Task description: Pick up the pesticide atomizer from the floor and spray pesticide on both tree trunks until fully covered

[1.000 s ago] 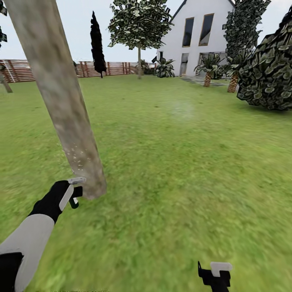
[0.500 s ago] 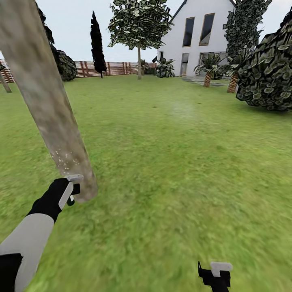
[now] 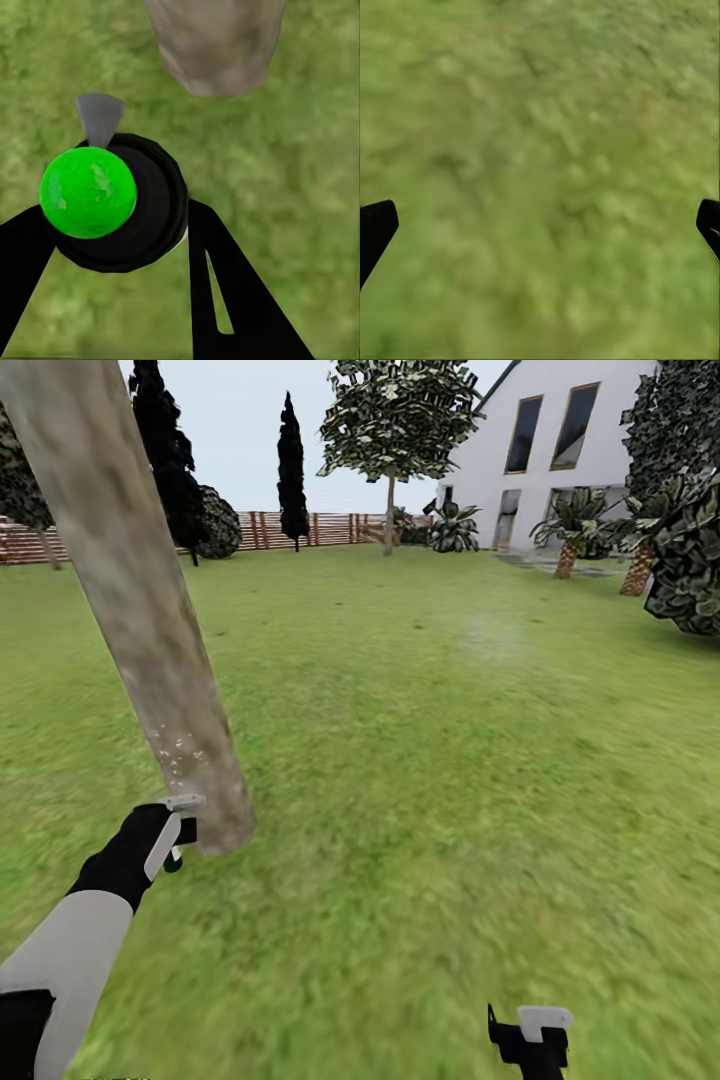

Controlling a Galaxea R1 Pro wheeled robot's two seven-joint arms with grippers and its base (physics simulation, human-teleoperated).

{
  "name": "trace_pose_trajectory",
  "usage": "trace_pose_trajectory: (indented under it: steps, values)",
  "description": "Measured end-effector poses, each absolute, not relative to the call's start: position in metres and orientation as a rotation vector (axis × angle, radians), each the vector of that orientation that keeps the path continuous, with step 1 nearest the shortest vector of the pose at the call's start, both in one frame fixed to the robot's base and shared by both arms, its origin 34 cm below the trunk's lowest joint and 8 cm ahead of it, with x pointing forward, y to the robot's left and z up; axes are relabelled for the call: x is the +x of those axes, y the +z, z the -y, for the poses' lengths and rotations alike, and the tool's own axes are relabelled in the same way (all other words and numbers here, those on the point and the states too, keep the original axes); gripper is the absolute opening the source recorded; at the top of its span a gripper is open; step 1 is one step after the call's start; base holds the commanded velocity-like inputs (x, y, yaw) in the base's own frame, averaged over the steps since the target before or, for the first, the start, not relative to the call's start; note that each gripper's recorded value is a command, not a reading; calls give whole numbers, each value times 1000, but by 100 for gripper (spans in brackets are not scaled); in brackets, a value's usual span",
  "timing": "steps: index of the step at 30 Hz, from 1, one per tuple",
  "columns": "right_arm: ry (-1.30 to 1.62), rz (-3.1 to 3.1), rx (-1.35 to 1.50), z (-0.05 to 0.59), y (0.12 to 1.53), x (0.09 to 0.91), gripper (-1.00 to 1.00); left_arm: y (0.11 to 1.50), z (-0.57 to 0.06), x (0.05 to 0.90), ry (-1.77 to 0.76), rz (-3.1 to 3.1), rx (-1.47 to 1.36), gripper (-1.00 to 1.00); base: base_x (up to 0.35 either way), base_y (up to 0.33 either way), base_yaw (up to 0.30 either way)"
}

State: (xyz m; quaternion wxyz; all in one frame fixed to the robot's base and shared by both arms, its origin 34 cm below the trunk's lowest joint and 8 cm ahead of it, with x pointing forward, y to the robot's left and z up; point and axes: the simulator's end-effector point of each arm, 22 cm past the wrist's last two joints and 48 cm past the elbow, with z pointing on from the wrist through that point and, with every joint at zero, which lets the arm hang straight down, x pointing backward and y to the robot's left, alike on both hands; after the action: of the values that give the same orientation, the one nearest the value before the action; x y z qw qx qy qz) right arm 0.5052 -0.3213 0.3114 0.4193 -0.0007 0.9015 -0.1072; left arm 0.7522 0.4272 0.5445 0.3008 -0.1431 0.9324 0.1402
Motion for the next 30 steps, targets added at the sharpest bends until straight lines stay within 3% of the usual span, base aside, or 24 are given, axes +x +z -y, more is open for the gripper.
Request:
trace_pose_trajectory:
  steps: [15,30]
  values:
    - [-272,-2260,-1,323,311,505,100,540,-429,749,375,-2483,-390,-100,156,-253,11]
    - [-269,-2260,-2,322,311,505,100,537,-433,746,384,-2486,-396,-100,137,-253,266]
